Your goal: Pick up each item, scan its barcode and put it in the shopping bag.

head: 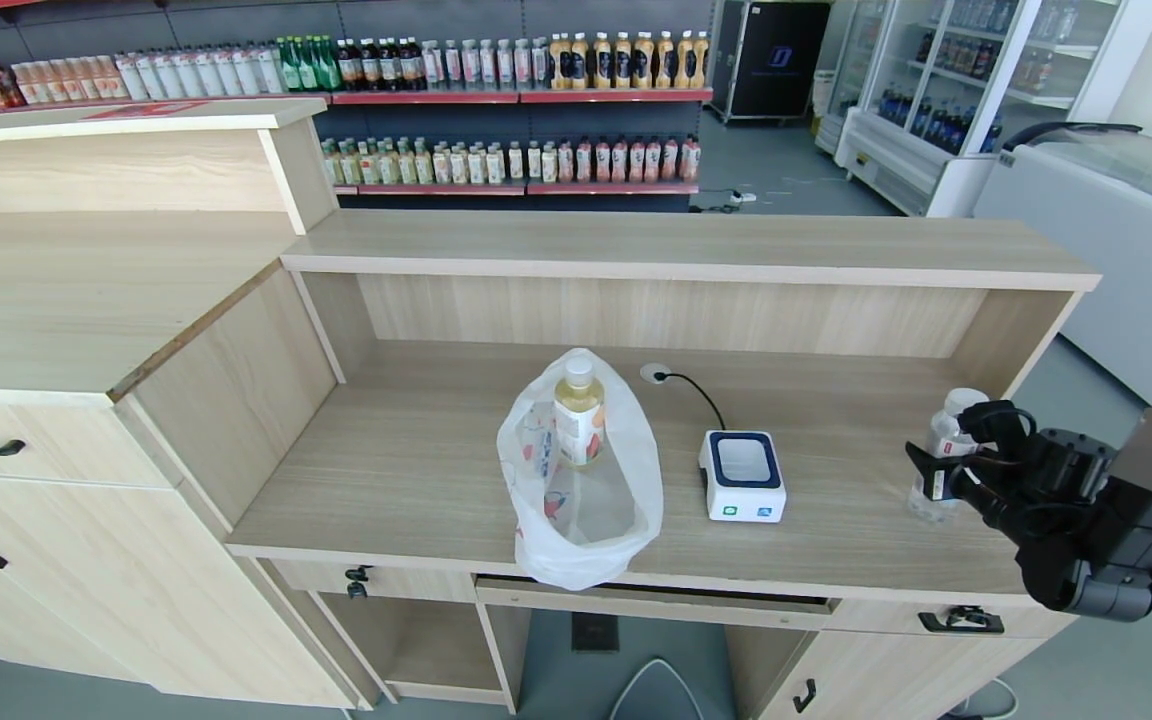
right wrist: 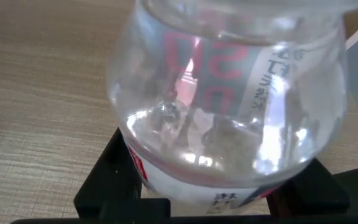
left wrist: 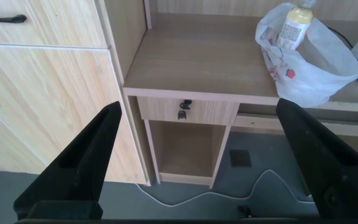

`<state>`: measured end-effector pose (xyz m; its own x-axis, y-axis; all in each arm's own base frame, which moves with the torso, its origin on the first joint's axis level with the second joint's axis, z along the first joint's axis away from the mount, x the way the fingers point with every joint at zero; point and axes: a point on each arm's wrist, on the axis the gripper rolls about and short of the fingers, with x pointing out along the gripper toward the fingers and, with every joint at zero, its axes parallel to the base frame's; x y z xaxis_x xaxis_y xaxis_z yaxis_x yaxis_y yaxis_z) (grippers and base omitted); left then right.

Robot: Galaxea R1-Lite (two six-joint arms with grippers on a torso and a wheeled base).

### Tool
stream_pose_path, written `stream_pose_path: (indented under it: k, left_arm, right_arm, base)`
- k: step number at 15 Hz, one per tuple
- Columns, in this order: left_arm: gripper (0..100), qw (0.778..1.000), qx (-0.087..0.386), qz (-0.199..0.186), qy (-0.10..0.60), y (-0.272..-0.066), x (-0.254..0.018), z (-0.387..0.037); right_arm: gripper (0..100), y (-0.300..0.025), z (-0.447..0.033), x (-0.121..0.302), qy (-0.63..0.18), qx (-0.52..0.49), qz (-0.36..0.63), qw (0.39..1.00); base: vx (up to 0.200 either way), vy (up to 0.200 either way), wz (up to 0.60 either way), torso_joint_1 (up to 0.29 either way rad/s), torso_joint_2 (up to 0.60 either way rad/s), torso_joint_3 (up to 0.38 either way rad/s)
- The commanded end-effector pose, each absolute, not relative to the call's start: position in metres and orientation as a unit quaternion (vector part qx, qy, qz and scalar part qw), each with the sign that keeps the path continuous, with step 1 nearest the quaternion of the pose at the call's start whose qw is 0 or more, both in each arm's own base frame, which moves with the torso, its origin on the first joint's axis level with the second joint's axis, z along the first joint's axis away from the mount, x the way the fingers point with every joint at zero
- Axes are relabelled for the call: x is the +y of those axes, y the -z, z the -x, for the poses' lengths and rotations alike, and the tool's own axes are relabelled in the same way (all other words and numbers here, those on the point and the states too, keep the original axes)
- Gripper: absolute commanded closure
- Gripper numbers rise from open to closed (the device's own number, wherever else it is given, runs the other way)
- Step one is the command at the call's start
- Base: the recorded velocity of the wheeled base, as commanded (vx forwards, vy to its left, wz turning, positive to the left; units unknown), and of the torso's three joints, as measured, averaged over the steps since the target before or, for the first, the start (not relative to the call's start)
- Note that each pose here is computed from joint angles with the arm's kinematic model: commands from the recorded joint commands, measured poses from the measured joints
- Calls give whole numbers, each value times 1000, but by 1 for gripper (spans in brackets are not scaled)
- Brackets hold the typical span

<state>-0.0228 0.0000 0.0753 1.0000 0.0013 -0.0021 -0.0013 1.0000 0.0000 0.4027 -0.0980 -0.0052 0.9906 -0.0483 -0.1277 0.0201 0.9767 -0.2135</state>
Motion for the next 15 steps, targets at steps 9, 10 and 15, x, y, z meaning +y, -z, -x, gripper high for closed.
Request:
stream_pose_path:
  k: [9,10,15]
  left_arm:
    - [0,1000,1,0,-1,-75,0,23]
    - [0,1000,1,0,-1,-75,0,23]
    - [0,1000,1,0,-1,-75,0,23]
  right_arm:
    - [100,-234,-323,25,-194,97,-155,964]
    - [100,-247,-313,32,-218,98,-168,956]
    - [100,-295,-227,63,-363,117,-177,907]
  base:
    - [0,0,0,0,0,0]
    - [0,0,0,0,0,0]
    - [0,0,0,0,0,0]
